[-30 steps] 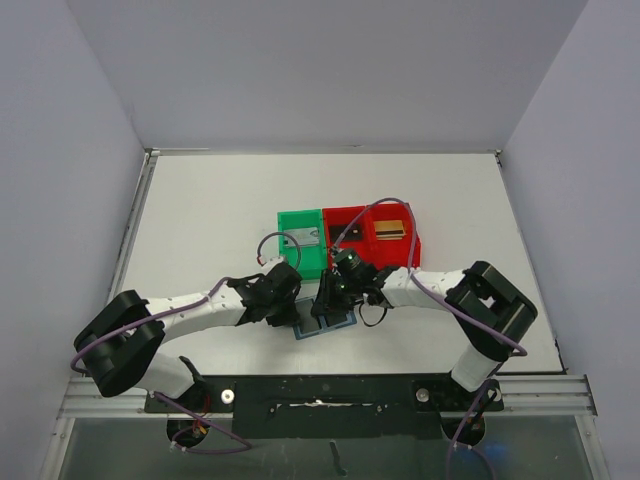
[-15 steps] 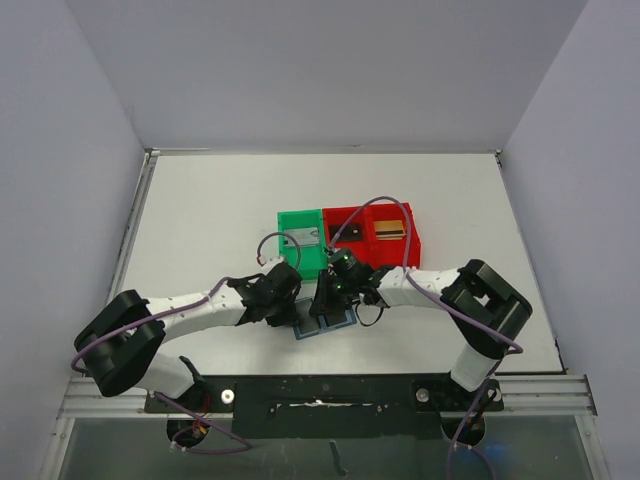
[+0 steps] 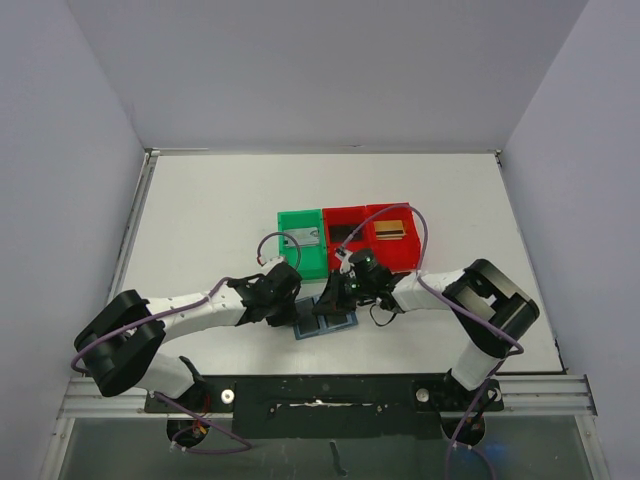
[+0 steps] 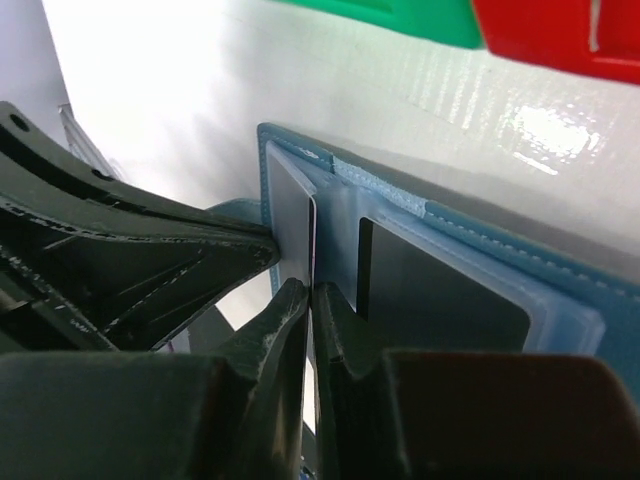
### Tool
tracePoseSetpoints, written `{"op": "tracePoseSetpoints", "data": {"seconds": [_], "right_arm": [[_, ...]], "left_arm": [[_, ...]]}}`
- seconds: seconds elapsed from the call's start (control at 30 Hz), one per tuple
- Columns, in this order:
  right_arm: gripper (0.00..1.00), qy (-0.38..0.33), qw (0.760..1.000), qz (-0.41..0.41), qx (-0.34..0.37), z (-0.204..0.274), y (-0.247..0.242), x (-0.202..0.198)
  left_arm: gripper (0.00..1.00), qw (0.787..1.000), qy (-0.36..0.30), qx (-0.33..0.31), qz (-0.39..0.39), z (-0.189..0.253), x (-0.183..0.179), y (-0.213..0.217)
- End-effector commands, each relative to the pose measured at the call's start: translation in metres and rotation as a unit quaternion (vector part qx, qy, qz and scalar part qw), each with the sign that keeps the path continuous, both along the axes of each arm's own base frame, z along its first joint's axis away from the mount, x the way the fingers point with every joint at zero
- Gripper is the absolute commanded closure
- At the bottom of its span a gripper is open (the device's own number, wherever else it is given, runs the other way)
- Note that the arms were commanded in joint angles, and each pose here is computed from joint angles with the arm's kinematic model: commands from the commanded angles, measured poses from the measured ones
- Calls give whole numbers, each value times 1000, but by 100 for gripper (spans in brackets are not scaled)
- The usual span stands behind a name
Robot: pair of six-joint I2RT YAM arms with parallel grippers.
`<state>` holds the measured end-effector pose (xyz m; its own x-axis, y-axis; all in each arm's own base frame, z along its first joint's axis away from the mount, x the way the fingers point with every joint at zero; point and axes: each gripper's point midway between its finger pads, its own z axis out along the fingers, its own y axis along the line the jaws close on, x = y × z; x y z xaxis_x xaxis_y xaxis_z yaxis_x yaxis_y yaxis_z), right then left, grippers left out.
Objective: Take the credit cards out of the card holder
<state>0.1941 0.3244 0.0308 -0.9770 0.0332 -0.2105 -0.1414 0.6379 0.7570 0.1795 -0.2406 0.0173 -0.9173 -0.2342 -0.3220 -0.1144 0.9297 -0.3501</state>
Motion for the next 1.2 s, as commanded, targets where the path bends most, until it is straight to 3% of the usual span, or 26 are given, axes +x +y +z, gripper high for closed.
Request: {"op": "tracePoseSetpoints", "data": {"seconds": [0.0, 0.23, 0.43, 0.67, 1.17], "right_arm": [[96, -21, 996, 44, 77, 34, 18, -6], [84, -11, 996, 37, 81, 32, 16, -6], [86, -5, 996, 27, 82, 30, 15, -4], [97, -5, 996, 24, 87, 32, 9, -5], [84, 5, 995, 21, 96, 31, 4, -6]], "left_arm": [[95, 999, 24, 27, -4, -25, -10, 9], [96, 999, 23, 26, -2, -25, -12, 11], [97, 999, 22, 25, -2, -24, -11, 11], [97, 999, 22, 28, -2, -24, -12, 12], [98, 999, 22, 25, -4, -25, -12, 11]]}}
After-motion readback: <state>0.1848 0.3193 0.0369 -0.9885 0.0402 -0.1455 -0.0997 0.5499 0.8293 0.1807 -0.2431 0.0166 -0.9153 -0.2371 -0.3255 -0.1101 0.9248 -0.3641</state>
